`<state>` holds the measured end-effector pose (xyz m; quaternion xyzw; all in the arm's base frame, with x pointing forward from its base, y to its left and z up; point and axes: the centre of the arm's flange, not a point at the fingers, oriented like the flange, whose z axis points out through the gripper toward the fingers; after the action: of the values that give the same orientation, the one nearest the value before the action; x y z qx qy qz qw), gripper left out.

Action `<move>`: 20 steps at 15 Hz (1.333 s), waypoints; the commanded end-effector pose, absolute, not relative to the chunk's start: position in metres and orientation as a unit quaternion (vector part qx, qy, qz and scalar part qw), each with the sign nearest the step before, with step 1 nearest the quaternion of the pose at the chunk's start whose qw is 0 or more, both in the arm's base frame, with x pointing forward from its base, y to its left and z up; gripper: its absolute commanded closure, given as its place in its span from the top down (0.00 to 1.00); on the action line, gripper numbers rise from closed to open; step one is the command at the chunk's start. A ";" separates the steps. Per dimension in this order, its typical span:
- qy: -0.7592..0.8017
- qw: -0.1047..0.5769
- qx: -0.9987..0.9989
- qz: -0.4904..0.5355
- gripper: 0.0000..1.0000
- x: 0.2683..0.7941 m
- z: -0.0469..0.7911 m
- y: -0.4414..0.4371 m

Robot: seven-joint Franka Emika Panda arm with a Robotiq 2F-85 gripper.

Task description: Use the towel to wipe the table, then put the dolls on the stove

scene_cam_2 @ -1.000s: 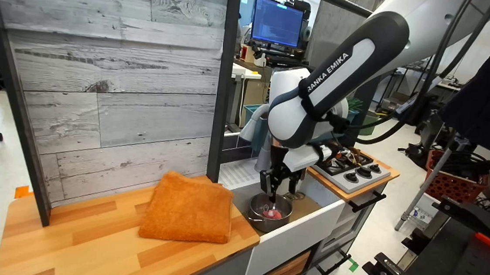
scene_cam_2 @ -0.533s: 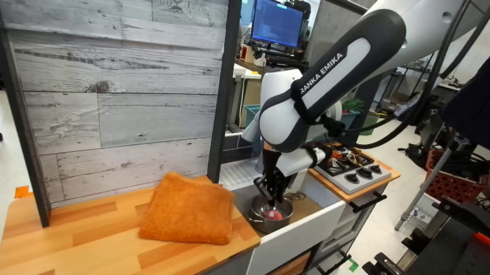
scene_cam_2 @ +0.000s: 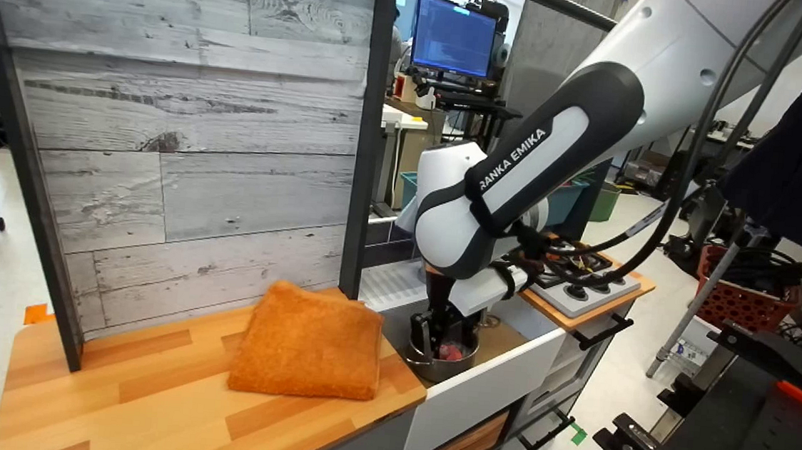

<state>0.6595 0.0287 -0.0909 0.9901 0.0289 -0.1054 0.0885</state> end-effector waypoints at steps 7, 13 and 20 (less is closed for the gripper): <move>0.016 0.089 0.987 -0.131 0.63 0.686 -0.111 0.007; 0.021 0.077 0.989 -0.123 0.17 0.682 -0.104 0.004; 0.037 0.070 0.993 -0.084 0.03 0.650 -0.040 -0.006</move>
<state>0.6746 0.0105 -0.0933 0.9903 0.0336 -0.1077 0.0816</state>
